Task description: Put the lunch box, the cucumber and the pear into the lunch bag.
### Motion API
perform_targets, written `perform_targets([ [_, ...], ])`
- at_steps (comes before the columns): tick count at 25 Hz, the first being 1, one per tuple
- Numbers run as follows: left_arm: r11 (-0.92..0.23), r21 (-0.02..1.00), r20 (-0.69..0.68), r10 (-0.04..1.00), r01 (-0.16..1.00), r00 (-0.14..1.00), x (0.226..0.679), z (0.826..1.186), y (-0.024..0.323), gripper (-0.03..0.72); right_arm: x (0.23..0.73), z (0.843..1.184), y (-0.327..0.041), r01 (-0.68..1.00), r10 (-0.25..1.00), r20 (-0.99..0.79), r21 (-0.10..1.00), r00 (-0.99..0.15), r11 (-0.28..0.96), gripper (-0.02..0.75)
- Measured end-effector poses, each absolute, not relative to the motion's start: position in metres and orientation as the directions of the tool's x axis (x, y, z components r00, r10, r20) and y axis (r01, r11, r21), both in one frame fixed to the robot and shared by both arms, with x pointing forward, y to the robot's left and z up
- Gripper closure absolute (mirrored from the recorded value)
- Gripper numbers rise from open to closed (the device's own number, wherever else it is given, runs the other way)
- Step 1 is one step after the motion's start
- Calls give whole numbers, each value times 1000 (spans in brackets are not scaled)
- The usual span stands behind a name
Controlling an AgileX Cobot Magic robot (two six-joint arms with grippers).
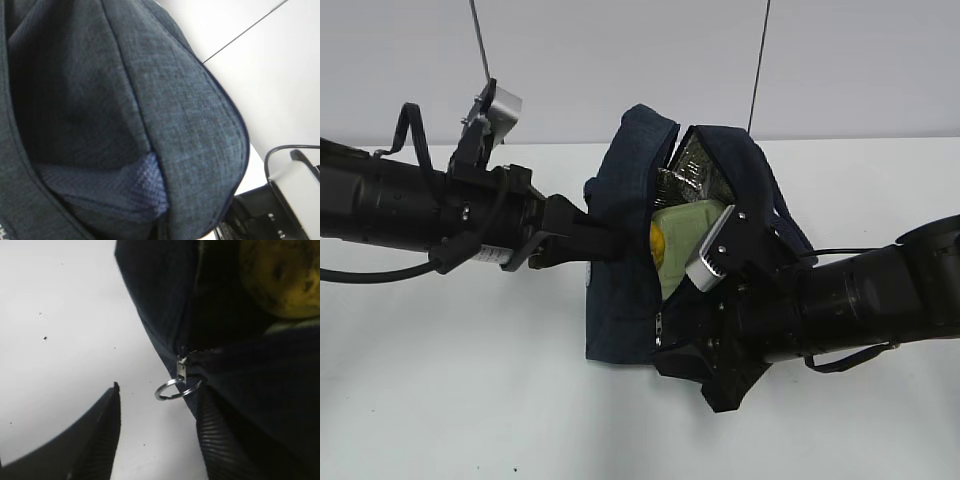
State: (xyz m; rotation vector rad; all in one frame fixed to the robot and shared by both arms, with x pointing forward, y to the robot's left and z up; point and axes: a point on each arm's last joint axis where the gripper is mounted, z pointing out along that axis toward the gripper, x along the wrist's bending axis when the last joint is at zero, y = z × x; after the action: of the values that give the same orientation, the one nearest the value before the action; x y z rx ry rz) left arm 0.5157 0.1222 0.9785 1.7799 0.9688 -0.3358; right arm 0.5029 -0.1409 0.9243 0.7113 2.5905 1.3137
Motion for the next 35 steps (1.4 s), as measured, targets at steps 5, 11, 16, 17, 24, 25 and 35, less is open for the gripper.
perform_targets([
  [5,-139,654,-626,453,744,635,516,978,122,704,503,924,-141,350,480,82,792,-873,501,343],
  [11,-138,653,-627,451,744,635,516,978,122,704,503,924,-141,358,483,92,792,-871,494,343],
  [16,-133,652,-635,442,747,633,514,979,118,704,503,914,-139,381,471,130,783,-873,491,343],
  [17,-134,652,-636,441,747,634,513,979,117,704,503,910,-139,393,472,140,775,-870,495,343],
  [24,-139,651,-638,432,746,637,511,980,113,704,505,903,-138,408,476,150,762,-866,502,343],
  [25,-139,651,-638,432,746,637,511,980,113,704,507,904,-138,411,486,144,759,-862,504,343],
  [35,-139,651,-638,432,746,637,511,980,113,704,512,905,-138,420,505,138,757,-852,500,343],
])
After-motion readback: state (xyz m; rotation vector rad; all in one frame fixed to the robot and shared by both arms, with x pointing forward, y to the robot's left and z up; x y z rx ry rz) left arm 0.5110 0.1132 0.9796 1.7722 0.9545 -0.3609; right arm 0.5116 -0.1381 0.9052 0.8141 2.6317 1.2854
